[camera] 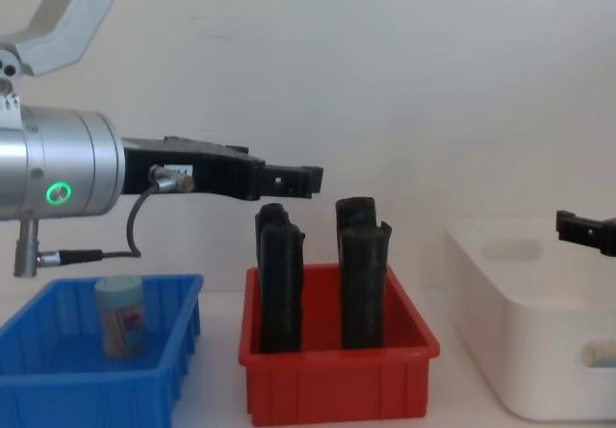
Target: Pick the cotton swabs from the blue box and place them into the white box.
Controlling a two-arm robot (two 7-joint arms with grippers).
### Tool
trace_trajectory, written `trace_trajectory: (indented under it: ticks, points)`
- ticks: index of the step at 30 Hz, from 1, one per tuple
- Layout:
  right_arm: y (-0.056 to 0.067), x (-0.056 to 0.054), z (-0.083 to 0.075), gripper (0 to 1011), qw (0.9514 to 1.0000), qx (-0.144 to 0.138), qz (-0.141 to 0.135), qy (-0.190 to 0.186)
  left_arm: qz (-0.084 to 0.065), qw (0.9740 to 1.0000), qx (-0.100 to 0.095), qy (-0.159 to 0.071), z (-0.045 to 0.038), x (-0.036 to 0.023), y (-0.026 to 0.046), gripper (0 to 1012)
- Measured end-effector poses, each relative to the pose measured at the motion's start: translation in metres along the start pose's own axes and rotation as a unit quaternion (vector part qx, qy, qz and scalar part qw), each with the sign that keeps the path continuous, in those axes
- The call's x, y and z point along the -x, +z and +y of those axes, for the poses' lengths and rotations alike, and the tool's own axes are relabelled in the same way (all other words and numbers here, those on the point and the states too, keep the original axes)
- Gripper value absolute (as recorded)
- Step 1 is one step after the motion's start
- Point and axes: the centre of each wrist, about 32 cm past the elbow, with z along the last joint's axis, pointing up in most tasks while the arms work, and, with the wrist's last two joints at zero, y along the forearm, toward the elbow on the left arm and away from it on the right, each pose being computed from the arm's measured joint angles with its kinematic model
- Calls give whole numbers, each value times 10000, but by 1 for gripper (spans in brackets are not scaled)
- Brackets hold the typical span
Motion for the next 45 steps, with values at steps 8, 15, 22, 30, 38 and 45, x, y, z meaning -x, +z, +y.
trace_trajectory:
  ticks: [8, 15, 22, 30, 38, 45]
  points:
    - [6, 88, -229, 1001, 9997, -87, -8, 217, -198, 9987, 192, 423, -27, 169, -194, 1004]
    - [29, 177, -443, 1001, 9989, -170, 8, 426, -334, 9960, 371, 745, -42, 320, -351, 1004]
    - [56, 254, -618, 1002, 9979, -230, 28, 601, -439, 9919, 570, 1044, -47, 466, -494, 1004]
    - [103, 348, -832, 1002, 9962, -302, 66, 818, -505, 9878, 736, 1274, -45, 590, -610, 1004]
    - [119, 379, -903, 1002, 9955, -322, 84, 890, -513, 9872, 762, 1304, -45, 607, -625, 1004]
    - [120, 380, -904, 1002, 9955, -324, 86, 890, -515, 9871, 763, 1307, -45, 606, -624, 1004]
